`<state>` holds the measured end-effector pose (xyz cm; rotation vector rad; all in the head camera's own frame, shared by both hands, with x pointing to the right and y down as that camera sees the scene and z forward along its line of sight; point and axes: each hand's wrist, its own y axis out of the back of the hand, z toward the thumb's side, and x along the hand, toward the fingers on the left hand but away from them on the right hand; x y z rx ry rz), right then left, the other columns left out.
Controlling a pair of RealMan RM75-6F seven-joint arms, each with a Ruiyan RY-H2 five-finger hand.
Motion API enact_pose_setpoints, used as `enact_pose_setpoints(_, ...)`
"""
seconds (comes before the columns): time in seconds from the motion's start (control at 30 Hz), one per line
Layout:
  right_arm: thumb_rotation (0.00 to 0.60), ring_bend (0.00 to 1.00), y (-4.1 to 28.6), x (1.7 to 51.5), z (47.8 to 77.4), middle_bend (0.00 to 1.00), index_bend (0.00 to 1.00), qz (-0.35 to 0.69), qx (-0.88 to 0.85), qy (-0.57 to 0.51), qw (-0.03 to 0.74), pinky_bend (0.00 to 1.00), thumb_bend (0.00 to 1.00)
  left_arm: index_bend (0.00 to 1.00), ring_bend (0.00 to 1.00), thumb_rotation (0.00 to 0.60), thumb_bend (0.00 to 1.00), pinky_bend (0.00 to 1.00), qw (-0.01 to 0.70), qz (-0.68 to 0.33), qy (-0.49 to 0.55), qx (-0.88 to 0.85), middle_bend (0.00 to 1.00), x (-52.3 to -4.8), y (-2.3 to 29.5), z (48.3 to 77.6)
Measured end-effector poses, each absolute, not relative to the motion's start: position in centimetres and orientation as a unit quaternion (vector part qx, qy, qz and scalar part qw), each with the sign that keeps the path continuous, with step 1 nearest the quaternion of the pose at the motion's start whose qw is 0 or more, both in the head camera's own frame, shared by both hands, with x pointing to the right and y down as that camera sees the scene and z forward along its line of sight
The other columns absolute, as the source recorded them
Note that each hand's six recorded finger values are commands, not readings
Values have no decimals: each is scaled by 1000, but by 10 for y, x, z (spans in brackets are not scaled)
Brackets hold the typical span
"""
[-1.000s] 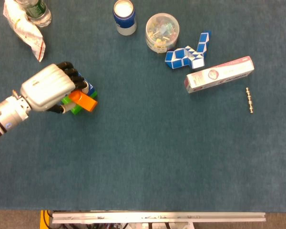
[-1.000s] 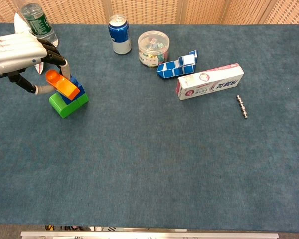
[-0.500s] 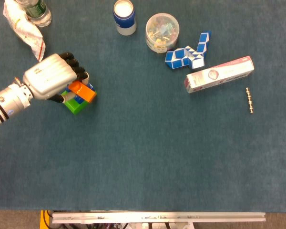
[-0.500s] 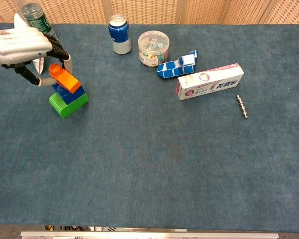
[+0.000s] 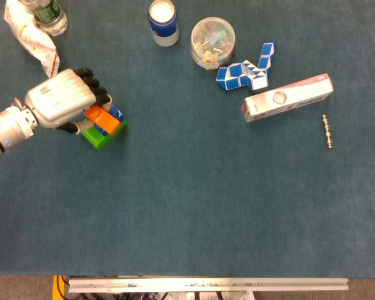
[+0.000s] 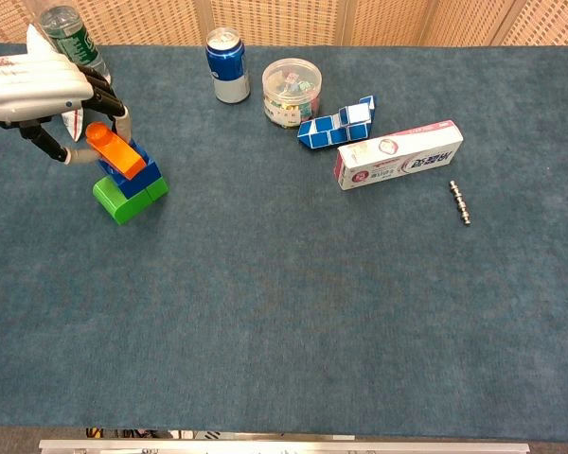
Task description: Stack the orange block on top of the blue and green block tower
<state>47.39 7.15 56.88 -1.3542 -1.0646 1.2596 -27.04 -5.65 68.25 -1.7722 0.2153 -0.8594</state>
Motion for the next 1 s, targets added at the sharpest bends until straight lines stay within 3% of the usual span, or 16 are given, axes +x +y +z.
enact_pose_setpoints(1.0,600,361,83,453,563,367,328,517,-542,-444,491,381,253,523,339,600,364,256,546,-352,62,-758,484,-279,-74,687)
